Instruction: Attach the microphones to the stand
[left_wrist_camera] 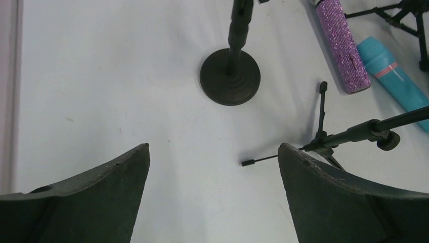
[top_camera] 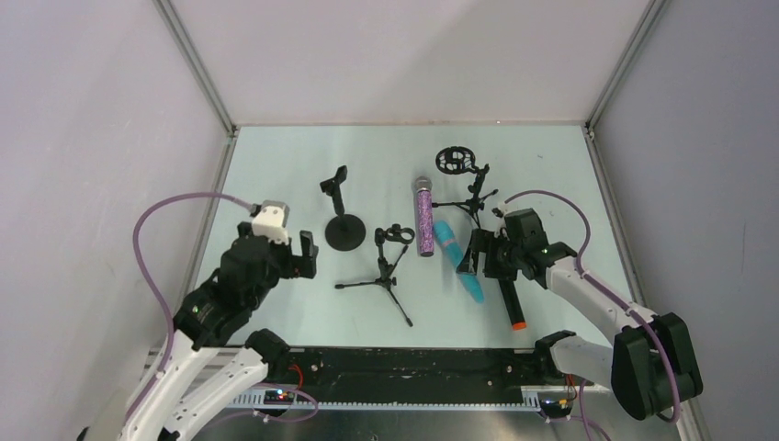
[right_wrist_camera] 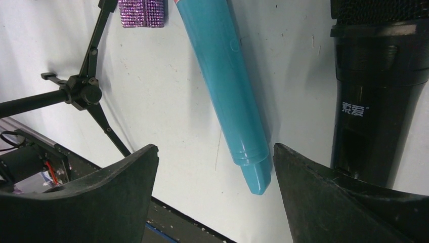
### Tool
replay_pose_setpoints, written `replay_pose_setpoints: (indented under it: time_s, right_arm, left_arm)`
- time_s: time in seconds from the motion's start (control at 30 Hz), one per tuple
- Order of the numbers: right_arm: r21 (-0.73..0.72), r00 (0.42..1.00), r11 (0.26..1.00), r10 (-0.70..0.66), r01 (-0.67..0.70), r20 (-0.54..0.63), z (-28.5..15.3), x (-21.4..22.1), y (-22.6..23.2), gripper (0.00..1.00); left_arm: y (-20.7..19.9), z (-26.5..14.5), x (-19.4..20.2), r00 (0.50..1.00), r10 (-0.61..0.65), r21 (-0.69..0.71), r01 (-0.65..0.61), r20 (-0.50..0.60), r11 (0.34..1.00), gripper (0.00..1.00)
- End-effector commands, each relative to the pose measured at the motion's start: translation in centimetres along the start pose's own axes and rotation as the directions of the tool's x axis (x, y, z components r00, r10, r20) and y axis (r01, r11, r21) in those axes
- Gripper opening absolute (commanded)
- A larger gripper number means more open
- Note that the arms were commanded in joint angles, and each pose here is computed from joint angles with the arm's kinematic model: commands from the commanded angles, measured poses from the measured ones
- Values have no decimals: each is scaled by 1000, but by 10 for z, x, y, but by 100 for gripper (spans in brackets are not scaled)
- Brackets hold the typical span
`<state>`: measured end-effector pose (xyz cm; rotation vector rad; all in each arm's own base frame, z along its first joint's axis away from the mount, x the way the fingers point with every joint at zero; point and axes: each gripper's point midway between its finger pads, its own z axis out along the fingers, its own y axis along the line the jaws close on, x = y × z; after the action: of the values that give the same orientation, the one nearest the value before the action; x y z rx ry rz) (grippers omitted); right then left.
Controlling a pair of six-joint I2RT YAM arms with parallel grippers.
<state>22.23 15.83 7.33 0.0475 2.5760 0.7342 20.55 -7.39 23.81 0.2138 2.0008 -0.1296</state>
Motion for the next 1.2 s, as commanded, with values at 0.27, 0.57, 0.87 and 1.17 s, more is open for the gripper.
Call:
replay_pose_setpoints:
  time_s: [0.27, 0.57, 0.87, 1.17]
  right_arm:
    - [171, 984, 970, -177, 172, 16, -5, -25, 4, 88]
    - [338, 949, 892, -317, 299, -4, 4, -55, 13, 88]
    - [401, 910, 823, -406, 403, -81, 33, -67, 26, 85]
    - [440, 874, 755, -432, 486, -224, 72, -56, 15, 71]
  left_arm:
    - [9, 4, 33, 908, -396, -40, 404, 133, 914, 100]
    - [7, 10, 44, 905, -408, -43, 415, 117, 909, 100]
    - [15, 11, 42, 929, -349, -87, 361, 126, 929, 100]
    - [16, 13, 37, 947, -298, -102, 310, 120, 945, 100]
